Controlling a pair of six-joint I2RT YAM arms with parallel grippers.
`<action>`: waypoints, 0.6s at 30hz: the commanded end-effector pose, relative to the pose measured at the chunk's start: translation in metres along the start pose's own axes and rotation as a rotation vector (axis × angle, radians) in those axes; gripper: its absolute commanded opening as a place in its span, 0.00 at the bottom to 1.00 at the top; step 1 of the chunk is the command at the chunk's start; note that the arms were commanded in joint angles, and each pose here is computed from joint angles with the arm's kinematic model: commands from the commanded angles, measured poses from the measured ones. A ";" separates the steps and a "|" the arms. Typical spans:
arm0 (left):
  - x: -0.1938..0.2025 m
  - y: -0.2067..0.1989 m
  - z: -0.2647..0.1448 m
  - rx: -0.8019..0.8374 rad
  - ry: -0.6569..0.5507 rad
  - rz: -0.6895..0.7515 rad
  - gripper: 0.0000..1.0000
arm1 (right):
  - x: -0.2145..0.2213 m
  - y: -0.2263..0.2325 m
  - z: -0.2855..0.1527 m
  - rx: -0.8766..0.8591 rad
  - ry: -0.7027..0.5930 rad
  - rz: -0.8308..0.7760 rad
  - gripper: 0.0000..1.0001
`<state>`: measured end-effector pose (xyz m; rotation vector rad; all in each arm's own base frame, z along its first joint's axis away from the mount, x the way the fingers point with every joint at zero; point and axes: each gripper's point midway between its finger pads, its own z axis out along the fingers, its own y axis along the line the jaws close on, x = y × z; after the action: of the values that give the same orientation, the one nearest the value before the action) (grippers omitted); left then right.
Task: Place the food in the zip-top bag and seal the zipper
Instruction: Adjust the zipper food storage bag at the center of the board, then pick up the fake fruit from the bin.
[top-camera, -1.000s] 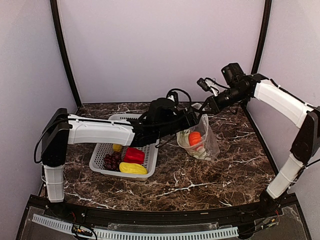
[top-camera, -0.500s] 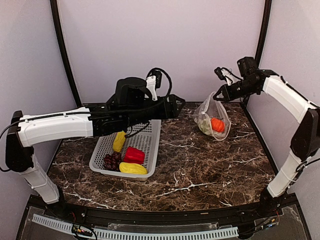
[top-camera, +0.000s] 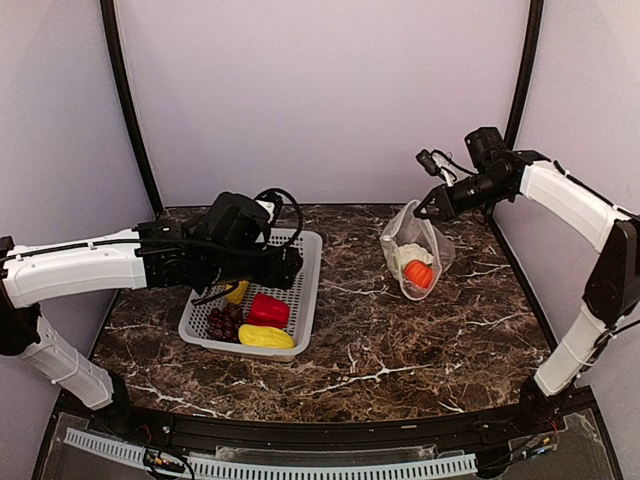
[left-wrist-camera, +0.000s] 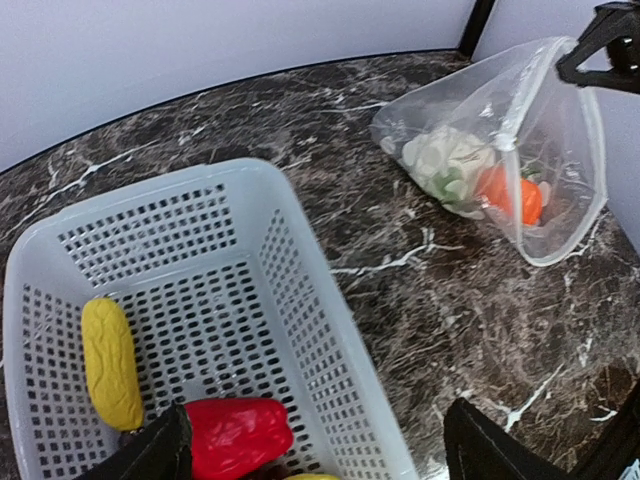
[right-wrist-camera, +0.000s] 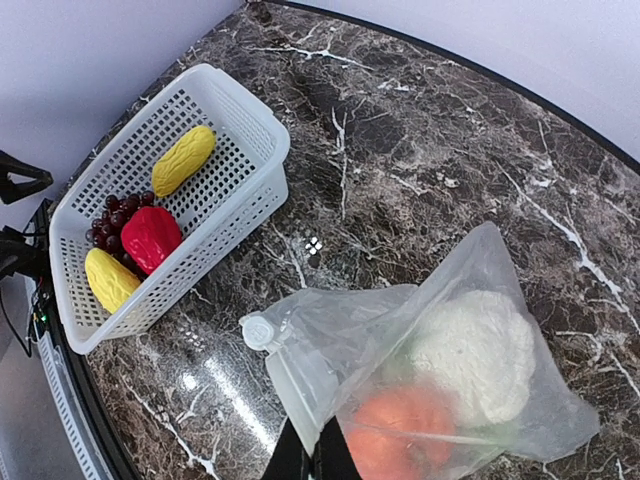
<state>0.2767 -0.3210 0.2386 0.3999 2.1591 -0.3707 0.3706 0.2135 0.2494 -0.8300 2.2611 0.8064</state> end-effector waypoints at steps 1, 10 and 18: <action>0.037 0.063 -0.016 -0.181 0.108 -0.015 0.86 | -0.004 0.011 -0.005 -0.047 -0.057 -0.058 0.00; 0.085 0.096 -0.018 -0.184 0.312 -0.049 0.86 | 0.004 0.029 -0.006 -0.141 -0.100 -0.084 0.00; 0.121 0.093 -0.014 -0.155 0.465 -0.043 0.91 | 0.022 0.033 0.004 -0.198 -0.095 -0.089 0.00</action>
<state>0.2552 -0.2206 0.1574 0.3399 2.5233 -0.1495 0.3391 0.2257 0.2299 -0.9124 2.1672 0.9974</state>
